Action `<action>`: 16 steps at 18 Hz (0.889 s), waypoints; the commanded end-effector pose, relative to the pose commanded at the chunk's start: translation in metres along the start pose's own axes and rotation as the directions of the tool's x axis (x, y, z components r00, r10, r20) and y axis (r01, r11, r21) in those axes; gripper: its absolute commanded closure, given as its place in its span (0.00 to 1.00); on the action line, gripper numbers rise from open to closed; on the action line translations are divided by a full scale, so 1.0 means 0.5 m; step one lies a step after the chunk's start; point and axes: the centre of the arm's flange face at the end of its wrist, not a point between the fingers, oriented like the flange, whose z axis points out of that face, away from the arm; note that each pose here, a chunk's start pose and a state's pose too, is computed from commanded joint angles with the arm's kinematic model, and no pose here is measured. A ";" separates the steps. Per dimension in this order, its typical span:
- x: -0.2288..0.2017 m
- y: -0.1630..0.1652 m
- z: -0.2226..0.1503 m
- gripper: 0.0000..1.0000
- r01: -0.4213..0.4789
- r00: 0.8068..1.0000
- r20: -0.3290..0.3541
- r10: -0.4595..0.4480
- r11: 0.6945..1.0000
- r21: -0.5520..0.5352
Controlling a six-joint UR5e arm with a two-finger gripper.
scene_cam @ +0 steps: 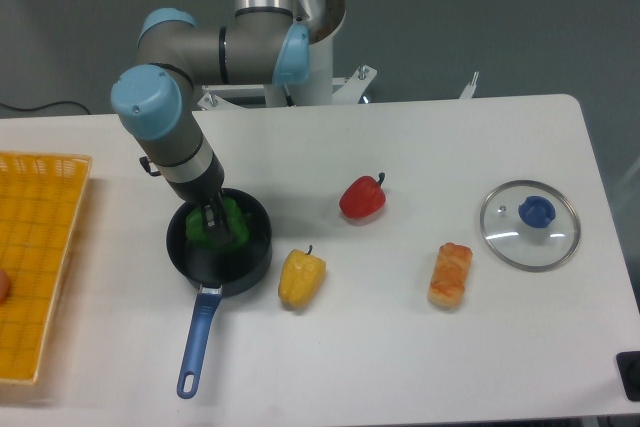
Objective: Pick up the green chilies
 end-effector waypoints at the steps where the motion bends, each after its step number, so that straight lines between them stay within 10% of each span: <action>1: -0.003 0.001 0.005 0.17 0.000 1.000 0.002 0.000 1.000 -0.012; 16: -0.031 0.048 -0.095 0.00 0.046 0.994 0.096 -0.045 0.999 -0.007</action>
